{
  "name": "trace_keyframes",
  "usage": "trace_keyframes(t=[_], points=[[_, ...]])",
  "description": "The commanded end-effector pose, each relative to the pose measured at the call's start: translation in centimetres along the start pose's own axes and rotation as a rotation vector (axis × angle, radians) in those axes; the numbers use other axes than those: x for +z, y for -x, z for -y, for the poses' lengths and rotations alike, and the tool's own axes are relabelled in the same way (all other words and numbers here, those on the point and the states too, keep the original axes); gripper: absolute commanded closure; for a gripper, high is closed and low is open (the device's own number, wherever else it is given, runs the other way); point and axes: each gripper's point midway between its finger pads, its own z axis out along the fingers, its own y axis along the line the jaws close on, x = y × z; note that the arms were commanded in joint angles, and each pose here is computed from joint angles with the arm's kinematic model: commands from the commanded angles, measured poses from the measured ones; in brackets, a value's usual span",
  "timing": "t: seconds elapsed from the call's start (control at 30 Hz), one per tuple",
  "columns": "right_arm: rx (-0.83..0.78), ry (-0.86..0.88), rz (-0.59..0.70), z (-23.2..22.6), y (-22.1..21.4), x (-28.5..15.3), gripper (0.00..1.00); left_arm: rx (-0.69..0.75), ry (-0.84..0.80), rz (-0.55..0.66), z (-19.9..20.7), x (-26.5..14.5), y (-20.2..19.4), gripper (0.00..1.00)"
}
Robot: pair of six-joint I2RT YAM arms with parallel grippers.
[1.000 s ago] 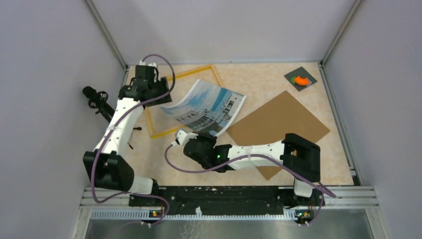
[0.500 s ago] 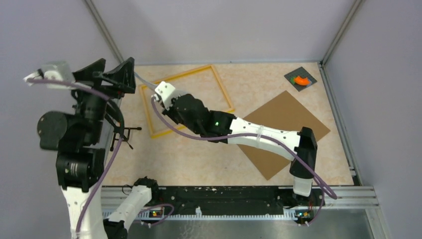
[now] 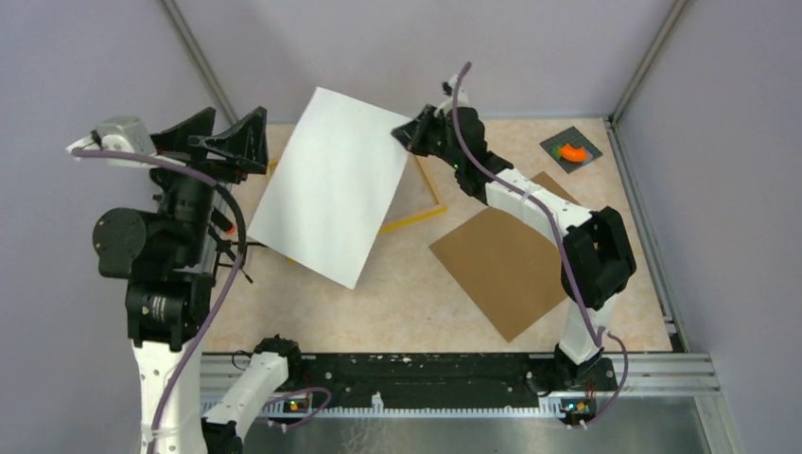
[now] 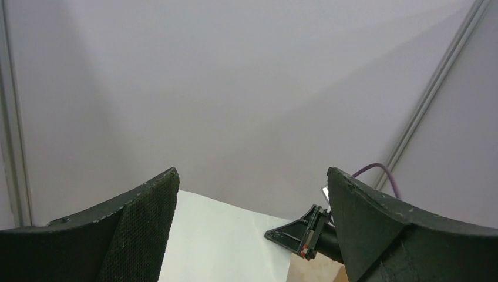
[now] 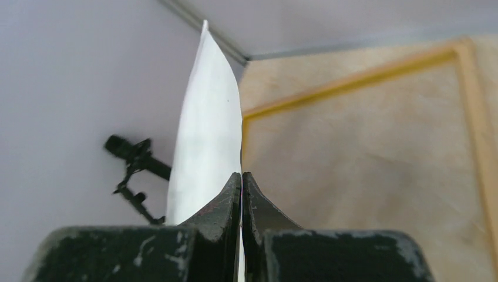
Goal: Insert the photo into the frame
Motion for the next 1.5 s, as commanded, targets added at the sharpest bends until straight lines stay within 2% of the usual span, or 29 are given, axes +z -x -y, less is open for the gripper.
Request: trace_keyframes(t=[0.0,0.2,0.37,0.47,0.63,0.87,1.07,1.23,1.47], points=[[0.243,0.015,0.100,4.1,0.9,-0.2,1.00,-0.052,-0.039,-0.054,-0.1,2.2,-3.3,0.02],[0.311,-0.211,0.171,13.8,-1.8,-1.2,1.00,-0.086,-0.035,-0.172,-1.4,3.7,-9.5,0.02],[0.325,-0.368,0.308,18.6,-2.0,-3.2,1.00,-0.077,-0.001,-0.247,-2.8,4.3,-13.9,0.02],[0.339,-0.397,0.350,19.8,-2.1,-3.5,1.00,-0.073,0.009,-0.280,-3.3,4.3,-16.1,0.02],[0.391,-0.396,0.433,20.4,-2.7,-3.7,1.00,-0.097,0.070,-0.327,-4.8,4.3,-19.6,0.02],[0.417,-0.421,0.521,19.8,-3.5,-3.1,1.00,-0.073,0.053,-0.385,-5.0,4.1,-23.4,0.03],[0.423,-0.424,0.586,17.8,-5.7,-1.4,1.00,-0.016,0.077,-0.404,-5.5,3.3,-24.3,0.04],[0.387,-0.438,0.701,16.8,-5.7,-1.6,1.00,0.005,0.118,-0.414,-6.0,2.8,-25.0,0.04],[0.370,-0.486,0.733,17.4,-6.9,-0.3,1.00,0.005,0.113,-0.434,-5.7,2.9,-25.8,0.05]])
